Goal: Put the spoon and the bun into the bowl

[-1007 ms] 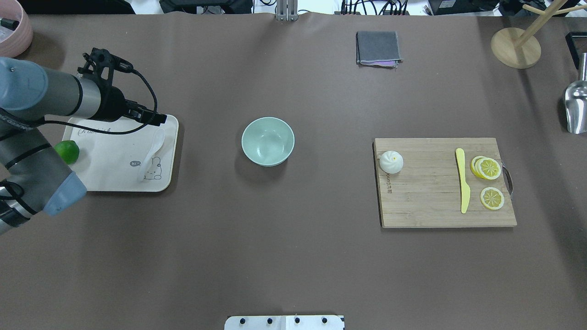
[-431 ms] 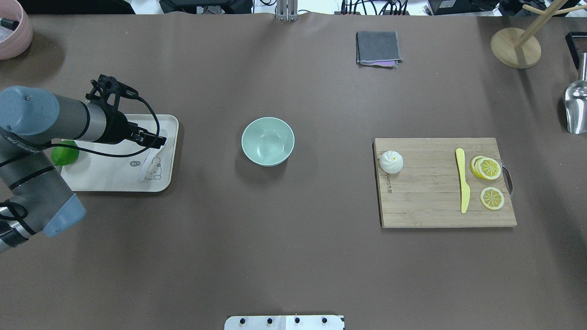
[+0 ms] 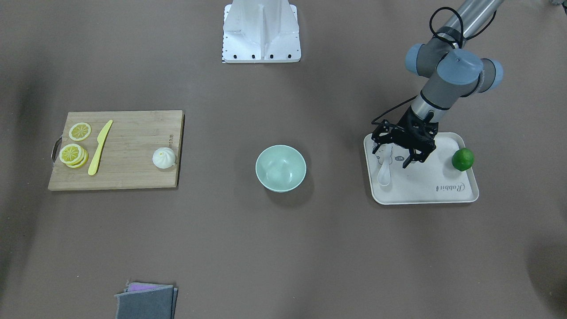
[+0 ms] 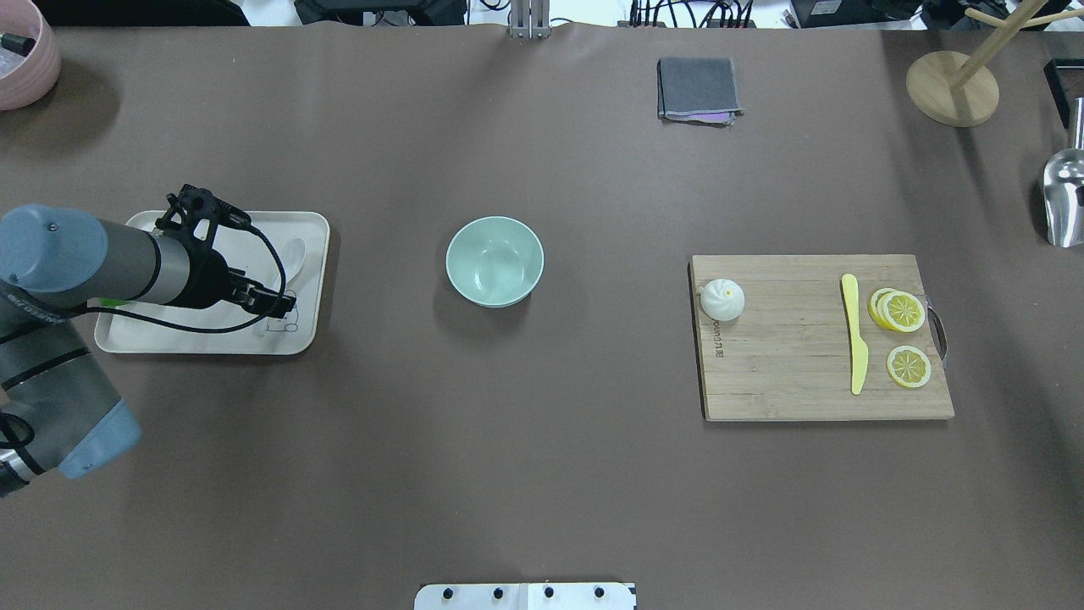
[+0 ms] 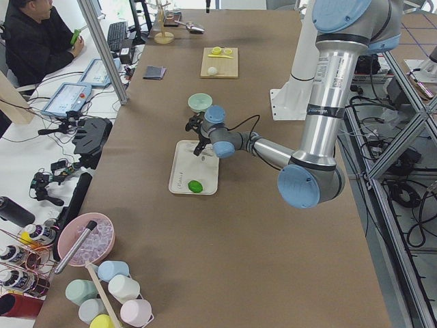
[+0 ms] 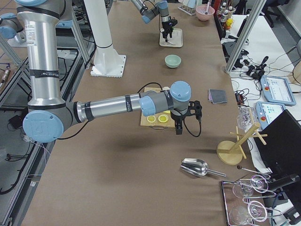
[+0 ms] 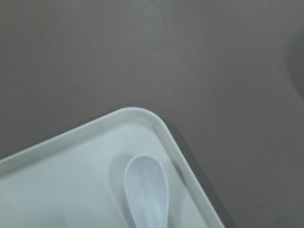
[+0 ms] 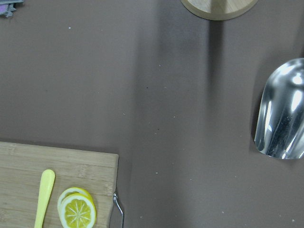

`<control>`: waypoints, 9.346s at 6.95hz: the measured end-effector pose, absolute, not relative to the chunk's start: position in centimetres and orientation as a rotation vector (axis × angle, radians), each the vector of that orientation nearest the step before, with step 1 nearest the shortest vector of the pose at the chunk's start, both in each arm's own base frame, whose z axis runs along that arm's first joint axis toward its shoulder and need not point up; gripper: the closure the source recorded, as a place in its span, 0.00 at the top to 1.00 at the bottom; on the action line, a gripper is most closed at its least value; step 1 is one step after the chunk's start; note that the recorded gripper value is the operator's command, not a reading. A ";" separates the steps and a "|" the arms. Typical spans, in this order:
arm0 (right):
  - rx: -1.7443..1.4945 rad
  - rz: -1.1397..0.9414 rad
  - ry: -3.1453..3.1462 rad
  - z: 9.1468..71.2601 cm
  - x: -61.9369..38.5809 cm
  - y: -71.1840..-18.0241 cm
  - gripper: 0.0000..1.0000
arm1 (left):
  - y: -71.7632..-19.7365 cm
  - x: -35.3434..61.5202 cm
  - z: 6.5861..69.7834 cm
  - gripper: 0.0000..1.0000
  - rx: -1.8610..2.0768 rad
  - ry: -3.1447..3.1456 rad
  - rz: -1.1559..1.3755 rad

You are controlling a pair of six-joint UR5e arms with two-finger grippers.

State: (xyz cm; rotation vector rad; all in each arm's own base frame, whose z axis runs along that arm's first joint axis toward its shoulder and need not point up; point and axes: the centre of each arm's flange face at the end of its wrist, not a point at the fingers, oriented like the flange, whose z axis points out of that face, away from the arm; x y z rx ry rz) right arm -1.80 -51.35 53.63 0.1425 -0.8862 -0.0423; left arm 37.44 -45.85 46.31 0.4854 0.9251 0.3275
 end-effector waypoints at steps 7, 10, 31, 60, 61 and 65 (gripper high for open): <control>0.175 -0.061 -0.899 52.8 -3.8 -51.6 1.00 | -45.0 37.8 45.7 0.53 0.445 0.965 0.360; 0.167 -0.059 -0.895 53.2 -3.8 -51.6 1.00 | -45.5 38.4 45.5 0.53 0.432 0.953 0.357; 0.236 -0.004 -0.906 41.9 -26.7 -50.8 1.00 | -51.0 40.1 29.4 0.00 0.482 1.109 0.252; 0.237 0.115 -0.952 21.5 -44.2 -51.0 0.00 | -54.0 36.5 31.1 0.98 0.651 0.957 0.316; 0.258 0.116 -0.948 19.7 -46.2 -51.1 0.00 | -55.7 30.8 34.0 0.98 0.652 0.926 0.309; 0.329 0.108 -0.937 14.0 -58.2 -49.8 0.09 | -56.4 18.8 40.5 0.98 0.647 0.856 0.227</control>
